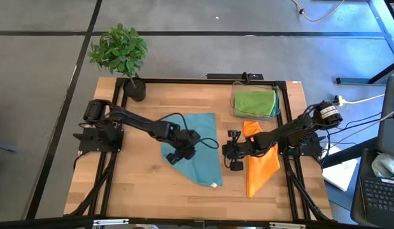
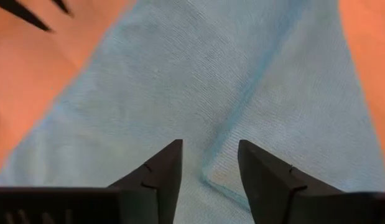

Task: Fold microfiber towels
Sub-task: Fold the light blue microfiber towel

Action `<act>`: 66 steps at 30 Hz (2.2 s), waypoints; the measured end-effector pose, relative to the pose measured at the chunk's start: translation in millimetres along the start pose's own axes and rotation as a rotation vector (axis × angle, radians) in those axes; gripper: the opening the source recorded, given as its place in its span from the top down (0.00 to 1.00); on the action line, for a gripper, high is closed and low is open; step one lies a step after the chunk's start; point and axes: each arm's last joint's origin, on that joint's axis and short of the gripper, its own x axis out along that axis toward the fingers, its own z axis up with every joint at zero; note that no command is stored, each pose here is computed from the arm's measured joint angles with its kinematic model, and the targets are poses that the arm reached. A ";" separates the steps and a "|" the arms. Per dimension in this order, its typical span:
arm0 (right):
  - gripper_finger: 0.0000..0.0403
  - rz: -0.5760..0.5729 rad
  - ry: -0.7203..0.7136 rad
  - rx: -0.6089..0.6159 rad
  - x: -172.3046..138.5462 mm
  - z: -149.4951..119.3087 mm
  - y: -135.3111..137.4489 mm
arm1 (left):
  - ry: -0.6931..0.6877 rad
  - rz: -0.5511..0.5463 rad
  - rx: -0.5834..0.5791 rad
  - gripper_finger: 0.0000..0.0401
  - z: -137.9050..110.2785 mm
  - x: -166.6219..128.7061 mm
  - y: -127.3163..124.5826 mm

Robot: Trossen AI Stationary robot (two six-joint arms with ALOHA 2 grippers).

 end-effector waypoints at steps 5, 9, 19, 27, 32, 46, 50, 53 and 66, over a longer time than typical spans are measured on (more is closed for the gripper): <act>0.77 0.002 -0.025 0.010 4.0 -9.1 0.5 | 0.041 -0.037 0.036 0.61 1.4 19.6 0.1; 0.77 0.003 -0.022 0.033 7.2 -19.4 0.7 | 0.062 -0.053 0.049 0.61 6.0 30.4 4.6; 0.77 0.028 -0.017 0.079 7.6 -26.6 1.1 | 0.237 -0.161 0.021 0.61 7.0 40.1 12.1; 0.77 0.024 -0.017 0.060 7.6 -26.6 1.0 | 0.327 -0.162 0.018 0.62 9.4 28.1 16.0; 0.77 0.024 -0.017 0.060 7.6 -26.6 1.0 | 0.346 -0.177 0.011 0.62 6.5 27.2 16.0; 0.77 0.027 -0.016 0.060 7.6 -26.7 1.1 | 0.303 -0.212 0.001 0.62 7.9 30.6 15.2; 0.77 0.027 -0.015 0.065 7.6 -26.8 1.2 | 0.320 -0.224 -0.015 0.62 6.3 37.3 12.5; 0.77 0.028 -0.015 0.068 7.6 -26.8 1.1 | 0.335 -0.218 -0.016 0.62 5.4 38.8 12.7; 0.77 0.028 -0.014 0.067 7.6 -26.9 1.1 | 0.467 -0.161 0.022 0.62 2.7 35.3 7.3</act>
